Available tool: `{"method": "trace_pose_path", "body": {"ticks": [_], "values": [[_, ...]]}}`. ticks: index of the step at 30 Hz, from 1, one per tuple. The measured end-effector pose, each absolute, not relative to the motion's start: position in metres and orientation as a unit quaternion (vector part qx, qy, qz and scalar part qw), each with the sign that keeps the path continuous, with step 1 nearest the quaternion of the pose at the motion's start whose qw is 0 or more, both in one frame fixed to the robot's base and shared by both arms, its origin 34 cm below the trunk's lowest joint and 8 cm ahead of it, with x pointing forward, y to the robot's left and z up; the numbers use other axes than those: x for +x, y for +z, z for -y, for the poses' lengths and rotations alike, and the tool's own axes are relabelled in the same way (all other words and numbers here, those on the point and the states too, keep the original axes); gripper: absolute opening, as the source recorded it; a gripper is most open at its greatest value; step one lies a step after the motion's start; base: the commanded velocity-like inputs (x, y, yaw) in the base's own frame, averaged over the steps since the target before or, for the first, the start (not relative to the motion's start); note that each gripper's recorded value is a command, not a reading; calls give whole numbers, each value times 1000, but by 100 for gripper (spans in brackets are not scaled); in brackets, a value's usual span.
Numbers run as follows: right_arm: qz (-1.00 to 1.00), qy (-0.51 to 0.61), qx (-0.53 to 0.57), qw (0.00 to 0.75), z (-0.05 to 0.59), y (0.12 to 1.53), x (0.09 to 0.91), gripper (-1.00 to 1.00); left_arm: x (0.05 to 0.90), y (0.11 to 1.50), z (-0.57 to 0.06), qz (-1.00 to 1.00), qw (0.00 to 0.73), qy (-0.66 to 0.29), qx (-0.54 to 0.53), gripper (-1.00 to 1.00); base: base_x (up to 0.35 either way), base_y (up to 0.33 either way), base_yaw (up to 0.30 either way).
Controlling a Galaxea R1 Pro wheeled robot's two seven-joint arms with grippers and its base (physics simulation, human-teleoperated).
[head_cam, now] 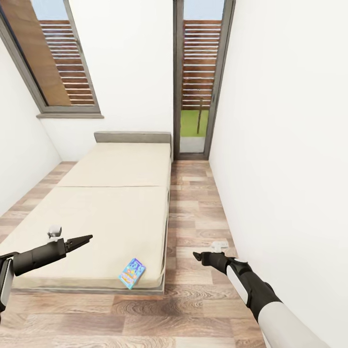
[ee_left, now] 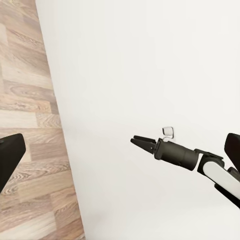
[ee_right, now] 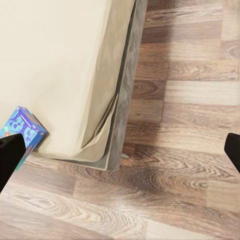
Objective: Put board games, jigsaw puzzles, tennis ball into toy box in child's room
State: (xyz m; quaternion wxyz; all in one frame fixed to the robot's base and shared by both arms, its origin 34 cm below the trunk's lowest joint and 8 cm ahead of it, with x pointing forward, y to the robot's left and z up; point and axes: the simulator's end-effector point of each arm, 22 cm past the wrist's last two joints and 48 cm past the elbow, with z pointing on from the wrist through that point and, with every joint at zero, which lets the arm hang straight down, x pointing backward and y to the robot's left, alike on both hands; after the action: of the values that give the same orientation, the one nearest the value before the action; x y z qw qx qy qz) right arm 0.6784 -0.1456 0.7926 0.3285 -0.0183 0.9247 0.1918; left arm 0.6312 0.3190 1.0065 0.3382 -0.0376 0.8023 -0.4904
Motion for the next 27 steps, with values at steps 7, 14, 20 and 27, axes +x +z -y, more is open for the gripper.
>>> {"method": "trace_pose_path", "body": {"ticks": [7, 14, 20, 27], "values": [[-923, 191, -20, 335, 146, 799, 681, 100, 631, 1012, -319, -801, 347, -488, -29, 100, 0, 0, -23], [-921, 191, -21, 340, 146, 805, 683, 100, 632, 1018, -320, -798, 362, -481, -13, 100, 0, 0, -3], [-919, 190, -22, 344, 146, 811, 685, 100, 632, 1022, -320, -797, 367, -479, -10, 100, 0, 0, 0], [-917, 190, -23, 350, 146, 817, 687, 100, 635, 1021, -324, -805, 370, -463, -15, 100, 0, 0, 0]]}}
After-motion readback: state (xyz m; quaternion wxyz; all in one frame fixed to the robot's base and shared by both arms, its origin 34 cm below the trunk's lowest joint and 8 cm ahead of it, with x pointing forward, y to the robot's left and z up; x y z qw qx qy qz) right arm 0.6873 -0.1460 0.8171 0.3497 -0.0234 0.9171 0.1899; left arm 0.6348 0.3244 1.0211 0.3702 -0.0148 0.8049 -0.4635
